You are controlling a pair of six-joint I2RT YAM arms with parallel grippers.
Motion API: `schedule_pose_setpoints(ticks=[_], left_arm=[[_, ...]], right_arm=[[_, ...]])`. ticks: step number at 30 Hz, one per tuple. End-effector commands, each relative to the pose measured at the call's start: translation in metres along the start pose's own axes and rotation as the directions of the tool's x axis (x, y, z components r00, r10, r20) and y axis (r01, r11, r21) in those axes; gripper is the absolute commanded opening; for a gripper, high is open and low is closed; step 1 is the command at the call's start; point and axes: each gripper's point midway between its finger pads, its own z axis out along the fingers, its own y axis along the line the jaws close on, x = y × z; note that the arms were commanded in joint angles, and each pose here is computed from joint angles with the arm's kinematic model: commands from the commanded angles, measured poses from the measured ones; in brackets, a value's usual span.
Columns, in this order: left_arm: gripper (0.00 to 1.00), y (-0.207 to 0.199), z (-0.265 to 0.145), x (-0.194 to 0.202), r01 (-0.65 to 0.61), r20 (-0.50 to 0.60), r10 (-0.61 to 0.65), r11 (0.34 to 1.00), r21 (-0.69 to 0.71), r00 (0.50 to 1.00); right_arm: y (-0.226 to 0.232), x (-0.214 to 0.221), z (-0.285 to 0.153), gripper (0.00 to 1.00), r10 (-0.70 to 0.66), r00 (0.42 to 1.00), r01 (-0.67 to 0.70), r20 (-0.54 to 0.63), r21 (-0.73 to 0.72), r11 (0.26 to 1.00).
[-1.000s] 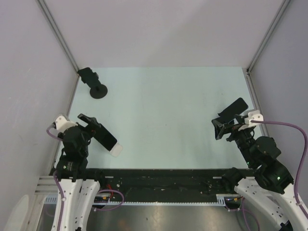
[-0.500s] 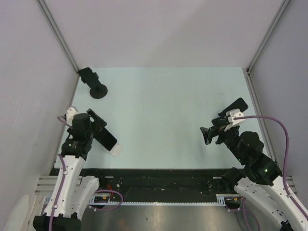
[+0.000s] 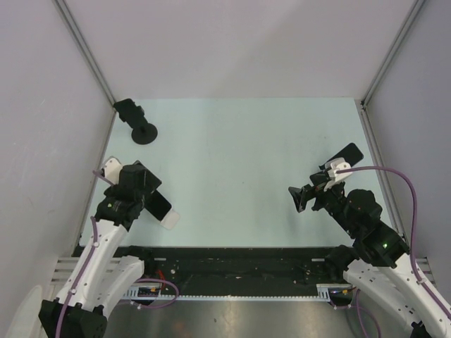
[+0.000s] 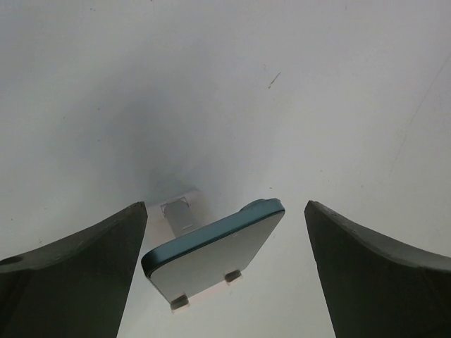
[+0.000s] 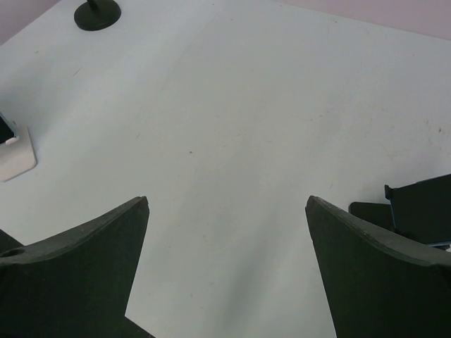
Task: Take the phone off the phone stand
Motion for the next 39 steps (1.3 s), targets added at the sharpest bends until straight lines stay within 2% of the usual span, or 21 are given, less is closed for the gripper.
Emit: schedule_pose_setpoints(ticks=[1, 24, 31, 39], left_arm=[[1.00, 0.007, -0.008, -0.019, 0.102, 0.092, -0.097, 0.994, -0.045, 0.991], [0.93, 0.003, 0.003, -0.003, 0.075, 0.049, -0.071, 0.993, -0.096, 0.996], [0.85, 0.000, 0.003, -0.002, 0.062, 0.047, -0.058, 0.994, -0.091, 0.997], [0.67, -0.001, -0.001, -0.010, 0.047, 0.069, -0.041, 0.996, -0.080, 0.997]], right_arm=[[0.007, -0.007, 0.003, 1.00, -0.011, 1.000, 0.012, 0.027, -0.038, 0.999], [0.013, -0.009, 0.005, 1.00, 0.001, 0.999, 0.003, 0.037, -0.097, 0.995], [0.013, -0.010, 0.004, 1.00, 0.003, 0.999, 0.001, 0.040, -0.099, 0.995], [0.013, -0.010, 0.004, 1.00, 0.000, 0.999, 0.004, 0.044, -0.102, 0.995]])
